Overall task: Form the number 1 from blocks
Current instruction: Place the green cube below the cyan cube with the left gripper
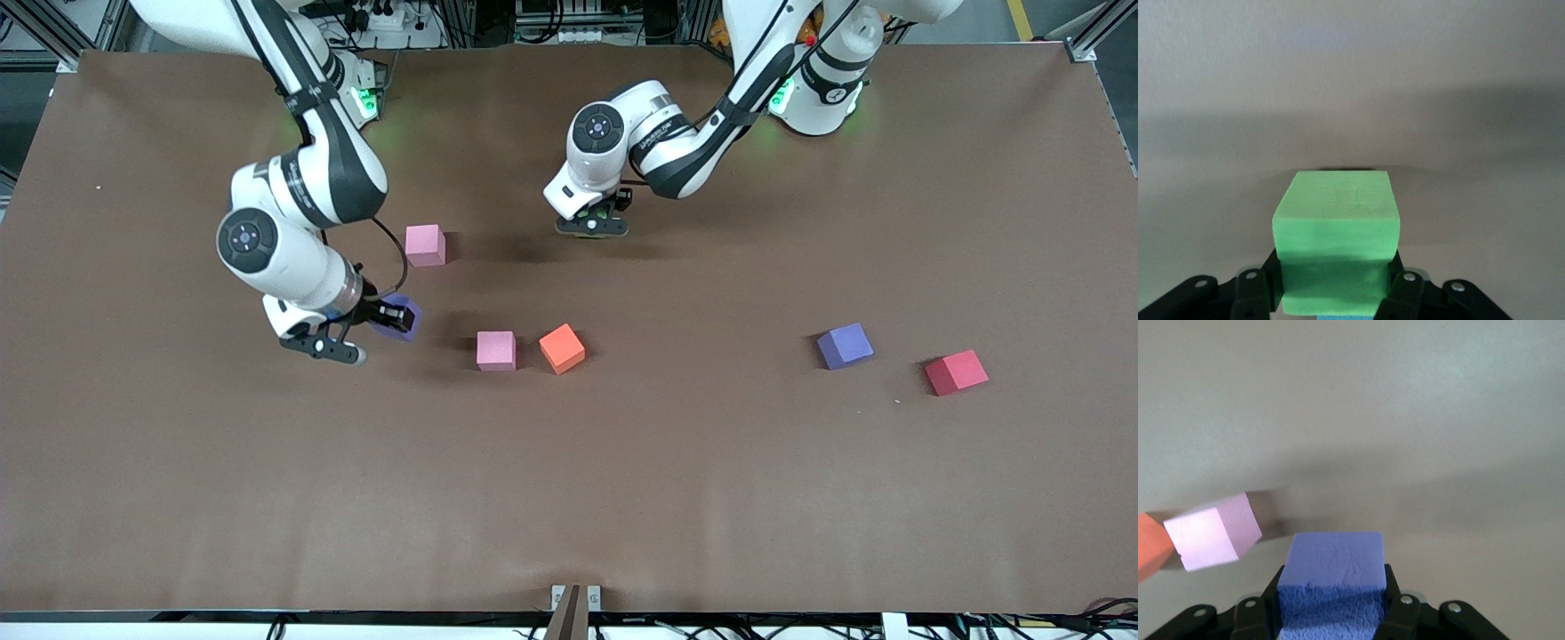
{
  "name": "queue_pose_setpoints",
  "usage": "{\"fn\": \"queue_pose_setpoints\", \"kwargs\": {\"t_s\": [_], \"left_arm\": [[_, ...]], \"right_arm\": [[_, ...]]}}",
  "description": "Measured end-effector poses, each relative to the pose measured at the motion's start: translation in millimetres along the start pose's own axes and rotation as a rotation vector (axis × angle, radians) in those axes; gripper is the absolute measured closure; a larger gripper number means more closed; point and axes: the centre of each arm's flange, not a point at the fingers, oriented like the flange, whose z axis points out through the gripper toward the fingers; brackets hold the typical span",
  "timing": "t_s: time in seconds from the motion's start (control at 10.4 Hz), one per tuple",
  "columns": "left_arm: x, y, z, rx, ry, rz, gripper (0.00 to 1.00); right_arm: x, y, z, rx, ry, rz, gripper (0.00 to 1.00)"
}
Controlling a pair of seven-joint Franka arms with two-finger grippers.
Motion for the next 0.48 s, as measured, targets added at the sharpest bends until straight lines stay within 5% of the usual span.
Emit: {"fn": "queue_pose_setpoints", "kwargs": {"t_s": [0.48], "left_arm": [[-16.2,-1.4,13.9,0.024,-0.024,-0.041,0.41]], "right_arm": [[-55.1,-10.5,5.1,-0.016,-0.035,-0.085,0.43]]}}
